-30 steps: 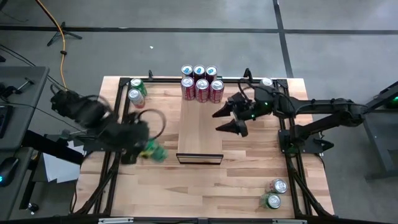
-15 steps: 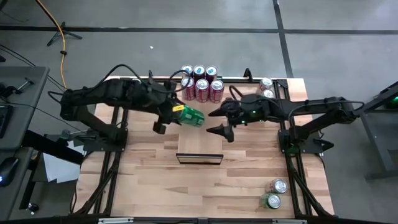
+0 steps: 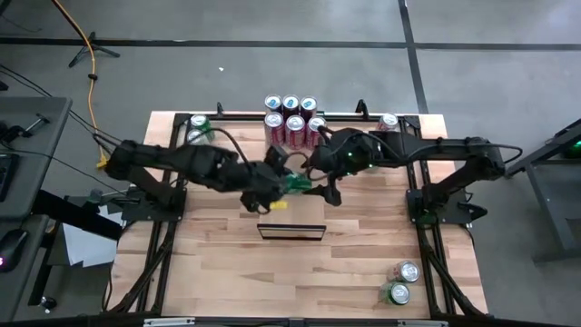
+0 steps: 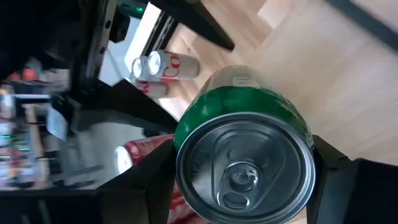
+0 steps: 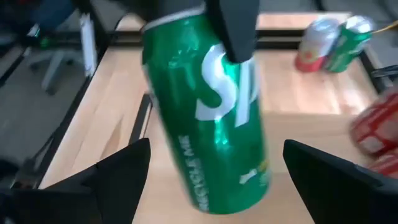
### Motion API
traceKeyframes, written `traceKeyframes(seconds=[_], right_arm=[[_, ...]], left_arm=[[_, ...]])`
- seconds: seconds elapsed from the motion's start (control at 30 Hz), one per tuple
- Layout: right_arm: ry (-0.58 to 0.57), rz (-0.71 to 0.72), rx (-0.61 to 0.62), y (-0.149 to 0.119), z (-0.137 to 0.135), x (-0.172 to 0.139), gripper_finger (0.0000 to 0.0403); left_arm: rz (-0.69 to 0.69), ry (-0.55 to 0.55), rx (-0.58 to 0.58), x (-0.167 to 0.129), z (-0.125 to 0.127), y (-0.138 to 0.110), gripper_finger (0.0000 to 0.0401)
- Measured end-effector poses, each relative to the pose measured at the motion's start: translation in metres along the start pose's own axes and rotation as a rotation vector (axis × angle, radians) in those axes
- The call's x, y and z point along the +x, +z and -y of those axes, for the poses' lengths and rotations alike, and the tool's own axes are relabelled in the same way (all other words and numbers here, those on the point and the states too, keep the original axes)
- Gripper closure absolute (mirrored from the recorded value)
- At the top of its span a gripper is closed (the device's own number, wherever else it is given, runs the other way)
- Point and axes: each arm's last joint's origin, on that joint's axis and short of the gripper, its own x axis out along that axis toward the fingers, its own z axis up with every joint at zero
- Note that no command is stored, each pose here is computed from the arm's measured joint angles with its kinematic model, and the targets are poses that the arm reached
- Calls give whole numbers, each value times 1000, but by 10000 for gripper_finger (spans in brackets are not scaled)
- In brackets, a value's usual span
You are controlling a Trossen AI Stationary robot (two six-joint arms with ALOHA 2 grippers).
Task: Place canned beverage on shelf
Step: Put the bottom left green soda can on the shelf
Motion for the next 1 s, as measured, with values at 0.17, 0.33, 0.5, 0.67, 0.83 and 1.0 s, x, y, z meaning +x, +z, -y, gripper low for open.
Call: traceKeyframes(seconds=[0.17,0.33,0.5,0.67,0.83,1.0], right_arm=[[48,-53,-56,-4,3,11,49],[58,-62,-81,-6,4,17,50],[29,-83,-66,-7,5,19,60],[-9,-75,-70,-6,5,20,74],[-90,-72,-128,-6,8,20,74],[-221,-68,-194,-3,11,20,73]], left_arm=[[-52,75,98,11,7,16,212],[-37,101,83,12,8,21,209],[-43,107,-26,15,4,17,206],[-68,97,-127,19,-1,9,203],[-90,110,-237,23,-7,1,203],[-88,93,-325,27,-13,-8,204]])
